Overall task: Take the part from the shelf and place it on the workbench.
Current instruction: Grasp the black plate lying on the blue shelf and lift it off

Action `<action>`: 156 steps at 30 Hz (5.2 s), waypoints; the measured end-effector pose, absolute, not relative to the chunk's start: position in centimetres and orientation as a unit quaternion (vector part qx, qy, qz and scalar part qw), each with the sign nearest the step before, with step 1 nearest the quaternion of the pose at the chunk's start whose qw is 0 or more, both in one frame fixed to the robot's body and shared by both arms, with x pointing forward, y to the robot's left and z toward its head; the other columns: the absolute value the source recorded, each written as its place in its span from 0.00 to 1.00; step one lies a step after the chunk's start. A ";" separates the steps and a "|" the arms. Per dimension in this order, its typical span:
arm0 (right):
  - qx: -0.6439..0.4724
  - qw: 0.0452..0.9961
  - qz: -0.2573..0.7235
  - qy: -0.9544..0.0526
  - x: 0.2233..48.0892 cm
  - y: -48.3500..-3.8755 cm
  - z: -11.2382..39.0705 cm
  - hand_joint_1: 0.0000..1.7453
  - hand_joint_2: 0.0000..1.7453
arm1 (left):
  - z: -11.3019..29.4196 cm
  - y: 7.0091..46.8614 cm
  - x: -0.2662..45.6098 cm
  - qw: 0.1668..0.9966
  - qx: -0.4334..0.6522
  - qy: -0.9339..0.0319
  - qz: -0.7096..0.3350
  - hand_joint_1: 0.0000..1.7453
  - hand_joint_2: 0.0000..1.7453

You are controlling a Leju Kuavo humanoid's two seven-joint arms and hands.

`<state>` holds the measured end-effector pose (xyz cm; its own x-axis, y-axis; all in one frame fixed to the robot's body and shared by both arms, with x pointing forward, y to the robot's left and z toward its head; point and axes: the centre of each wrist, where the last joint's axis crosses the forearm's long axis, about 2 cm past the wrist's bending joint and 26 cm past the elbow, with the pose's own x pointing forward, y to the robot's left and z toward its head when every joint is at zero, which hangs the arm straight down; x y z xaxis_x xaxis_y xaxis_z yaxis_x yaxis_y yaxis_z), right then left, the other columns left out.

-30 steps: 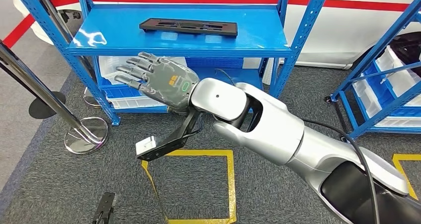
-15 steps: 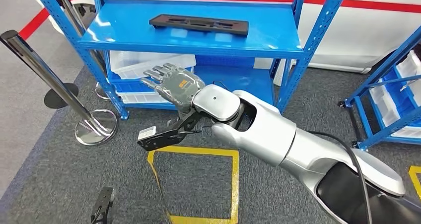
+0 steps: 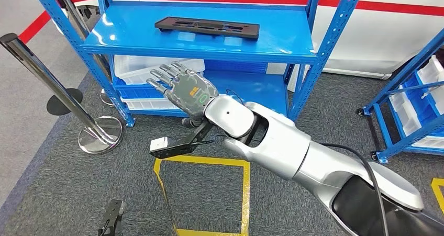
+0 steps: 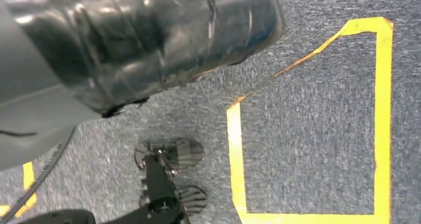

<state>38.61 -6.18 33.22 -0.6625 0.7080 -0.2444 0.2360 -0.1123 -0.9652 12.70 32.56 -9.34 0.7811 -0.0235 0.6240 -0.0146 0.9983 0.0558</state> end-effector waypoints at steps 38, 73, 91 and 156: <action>-0.342 0.184 0.670 -0.632 38.5 -4.4 32.3 0.00 1.00 | -9.5 32.4 12.2 0.945 0.024 -0.327 -0.018 0.00 0.00; -0.352 0.216 0.709 -0.572 38.9 -4.1 31.7 0.00 1.00 | -9.8 32.4 11.1 0.947 0.023 -0.320 -0.019 0.00 0.00; -0.392 0.289 0.711 -0.507 41.2 -5.9 29.5 0.00 1.00 | -9.8 32.5 11.0 0.946 0.020 -0.324 -0.004 0.00 0.00; -0.419 0.493 0.720 -0.253 45.6 -13.8 24.9 0.00 1.00 | -10.3 32.7 8.9 0.956 0.023 -0.291 -0.033 0.00 0.00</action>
<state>45.56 -13.80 24.89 -0.1638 0.9212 -0.3531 -0.4971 -0.3862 -0.7770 8.95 32.72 -10.27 0.8288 -0.0755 0.5544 0.0489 0.9968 0.0627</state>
